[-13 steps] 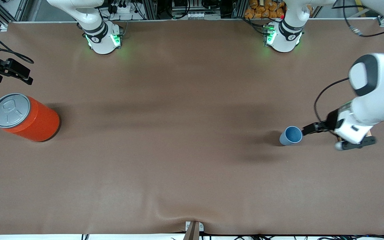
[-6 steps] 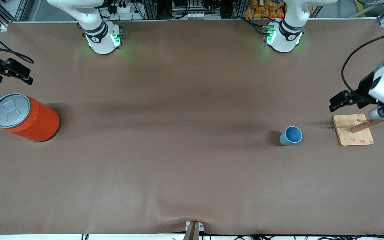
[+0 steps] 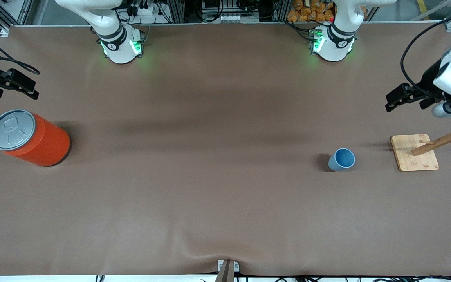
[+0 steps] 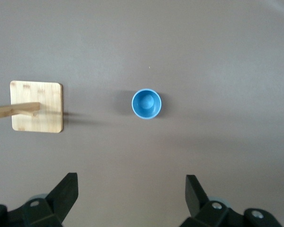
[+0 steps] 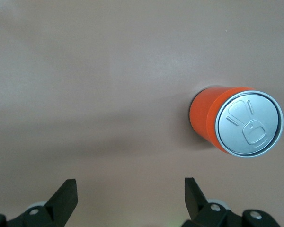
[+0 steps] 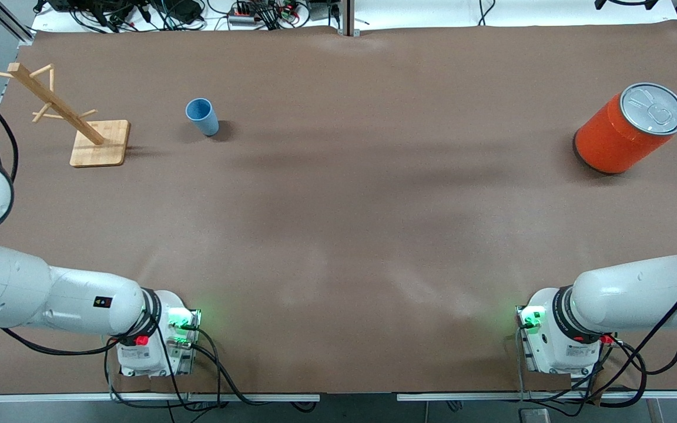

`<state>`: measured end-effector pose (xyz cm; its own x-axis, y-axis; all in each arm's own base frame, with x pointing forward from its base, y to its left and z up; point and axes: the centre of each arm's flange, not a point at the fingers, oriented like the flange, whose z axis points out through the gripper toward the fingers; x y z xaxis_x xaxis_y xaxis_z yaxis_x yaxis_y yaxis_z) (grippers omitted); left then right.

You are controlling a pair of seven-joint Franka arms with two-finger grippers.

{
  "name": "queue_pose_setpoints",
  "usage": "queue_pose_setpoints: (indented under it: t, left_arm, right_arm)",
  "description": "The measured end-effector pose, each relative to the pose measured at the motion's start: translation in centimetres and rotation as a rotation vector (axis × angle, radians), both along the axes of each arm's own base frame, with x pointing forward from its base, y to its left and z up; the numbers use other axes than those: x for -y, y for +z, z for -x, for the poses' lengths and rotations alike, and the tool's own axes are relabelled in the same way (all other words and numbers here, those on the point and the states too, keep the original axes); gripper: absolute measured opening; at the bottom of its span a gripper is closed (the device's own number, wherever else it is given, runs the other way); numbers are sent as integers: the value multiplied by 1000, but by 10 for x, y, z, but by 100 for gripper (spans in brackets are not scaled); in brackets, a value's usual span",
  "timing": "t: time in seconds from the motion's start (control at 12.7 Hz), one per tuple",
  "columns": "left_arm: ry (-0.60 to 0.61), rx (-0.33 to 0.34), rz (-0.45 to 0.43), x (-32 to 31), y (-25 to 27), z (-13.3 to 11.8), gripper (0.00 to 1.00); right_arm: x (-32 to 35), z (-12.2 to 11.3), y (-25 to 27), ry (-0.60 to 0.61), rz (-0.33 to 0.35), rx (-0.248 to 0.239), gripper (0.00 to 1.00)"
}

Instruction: Flip cup

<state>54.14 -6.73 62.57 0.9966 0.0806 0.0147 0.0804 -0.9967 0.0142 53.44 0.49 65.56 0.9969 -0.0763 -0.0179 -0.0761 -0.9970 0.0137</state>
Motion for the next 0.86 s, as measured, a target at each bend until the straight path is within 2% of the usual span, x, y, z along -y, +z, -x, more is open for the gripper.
queue_pose_setpoints:
  t: [0.39, 0.86]
  left_arm:
    - [2, -17, -4, -5, 24, 28, 100]
    - [4, -5, -39, -10, 36, 38, 100]
  right_arm:
    - [0, 0, 0, 0, 0, 0, 100]
    - [0, 0, 0, 0, 0, 1, 100]
